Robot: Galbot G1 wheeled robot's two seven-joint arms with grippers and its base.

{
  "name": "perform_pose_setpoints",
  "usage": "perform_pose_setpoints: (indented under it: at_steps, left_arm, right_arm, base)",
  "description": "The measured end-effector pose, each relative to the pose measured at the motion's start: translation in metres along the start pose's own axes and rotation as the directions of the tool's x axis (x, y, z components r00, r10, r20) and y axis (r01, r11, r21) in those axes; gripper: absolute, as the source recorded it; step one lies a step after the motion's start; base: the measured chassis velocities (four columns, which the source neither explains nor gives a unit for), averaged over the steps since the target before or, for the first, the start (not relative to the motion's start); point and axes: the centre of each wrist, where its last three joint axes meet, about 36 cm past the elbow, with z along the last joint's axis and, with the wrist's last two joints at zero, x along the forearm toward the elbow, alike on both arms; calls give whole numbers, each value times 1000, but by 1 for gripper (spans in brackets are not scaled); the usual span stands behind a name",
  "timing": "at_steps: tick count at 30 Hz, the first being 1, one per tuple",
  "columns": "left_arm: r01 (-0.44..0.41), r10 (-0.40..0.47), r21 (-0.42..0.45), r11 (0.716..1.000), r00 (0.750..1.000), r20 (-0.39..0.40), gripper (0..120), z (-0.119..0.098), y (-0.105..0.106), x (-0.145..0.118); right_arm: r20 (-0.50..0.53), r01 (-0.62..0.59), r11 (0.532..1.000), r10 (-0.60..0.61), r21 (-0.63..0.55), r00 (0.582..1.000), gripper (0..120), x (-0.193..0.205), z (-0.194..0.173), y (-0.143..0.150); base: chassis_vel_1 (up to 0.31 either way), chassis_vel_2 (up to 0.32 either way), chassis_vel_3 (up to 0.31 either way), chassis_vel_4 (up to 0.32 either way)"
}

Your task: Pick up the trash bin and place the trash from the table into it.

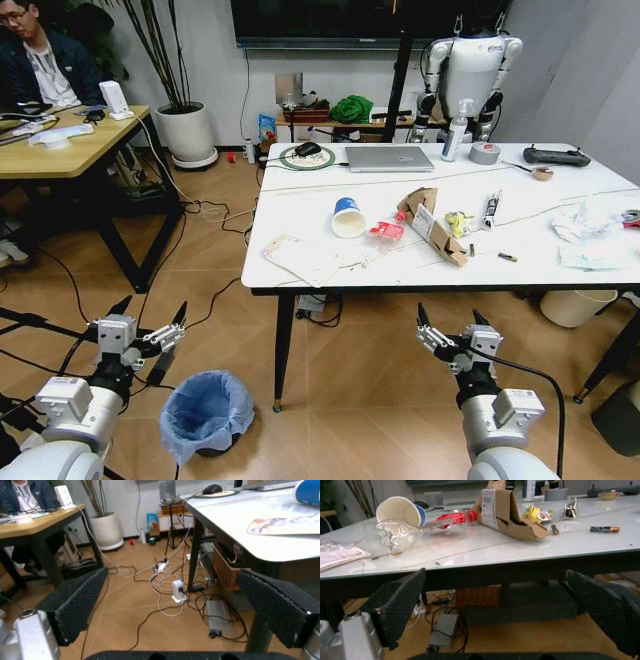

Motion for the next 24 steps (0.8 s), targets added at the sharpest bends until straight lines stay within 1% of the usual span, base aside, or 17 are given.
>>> perform_pose_setpoints:
  at_steps: [12,24]
  left_arm:
    - [2,-2,2,1000,1000,1,100,2,0,1]
    - [-2,2,5,1000,1000,6,100,-2,3,2]
  right_arm:
    - [-5,1,1000,-1,5,1000,100,1,2,0]
    - [6,0,1000,0,16,1000,100,2,-1,-5]
  base:
    - [0,0,0,0]
    - [0,0,0,0]
